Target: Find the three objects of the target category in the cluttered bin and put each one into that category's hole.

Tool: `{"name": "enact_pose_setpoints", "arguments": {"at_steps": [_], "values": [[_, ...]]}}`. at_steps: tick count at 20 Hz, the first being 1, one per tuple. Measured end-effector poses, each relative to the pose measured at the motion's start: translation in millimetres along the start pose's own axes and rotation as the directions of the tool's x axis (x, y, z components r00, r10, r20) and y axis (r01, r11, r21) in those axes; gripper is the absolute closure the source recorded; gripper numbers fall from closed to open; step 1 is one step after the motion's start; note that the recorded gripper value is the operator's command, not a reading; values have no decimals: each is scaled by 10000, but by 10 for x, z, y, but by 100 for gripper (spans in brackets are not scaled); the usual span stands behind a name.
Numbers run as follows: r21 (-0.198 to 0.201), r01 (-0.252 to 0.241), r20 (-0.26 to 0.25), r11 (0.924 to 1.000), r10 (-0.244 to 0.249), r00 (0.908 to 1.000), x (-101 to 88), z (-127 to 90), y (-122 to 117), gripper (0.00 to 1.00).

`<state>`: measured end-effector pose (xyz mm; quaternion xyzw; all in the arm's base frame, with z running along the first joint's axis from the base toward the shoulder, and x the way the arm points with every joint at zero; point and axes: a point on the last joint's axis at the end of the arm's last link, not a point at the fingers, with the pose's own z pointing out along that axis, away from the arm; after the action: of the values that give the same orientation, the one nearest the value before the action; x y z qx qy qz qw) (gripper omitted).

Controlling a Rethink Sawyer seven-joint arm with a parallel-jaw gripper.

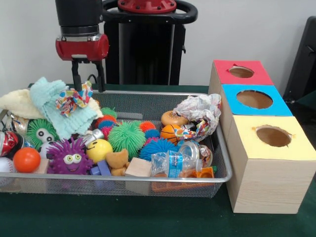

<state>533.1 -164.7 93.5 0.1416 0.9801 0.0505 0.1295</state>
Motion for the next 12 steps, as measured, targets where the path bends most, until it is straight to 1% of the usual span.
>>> {"name": "enact_pose_setpoints", "arguments": {"at_steps": [2, 5, 8, 10, 12], "values": [[-282, 80, 461, 9996, -66, 9989, -61, -12, 72, 0], [-559, 294, 869, 9980, -245, 9959, -146, -22, 212, 0], [-637, 527, 871, 9966, -471, 9951, -146, -7, 349, 0], [-683, 890, 815, 9937, -833, 9932, -129, 26, 565, 0], [-614, 1228, 734, 9905, -1182, 9903, -105, 81, 758, 0]]}}
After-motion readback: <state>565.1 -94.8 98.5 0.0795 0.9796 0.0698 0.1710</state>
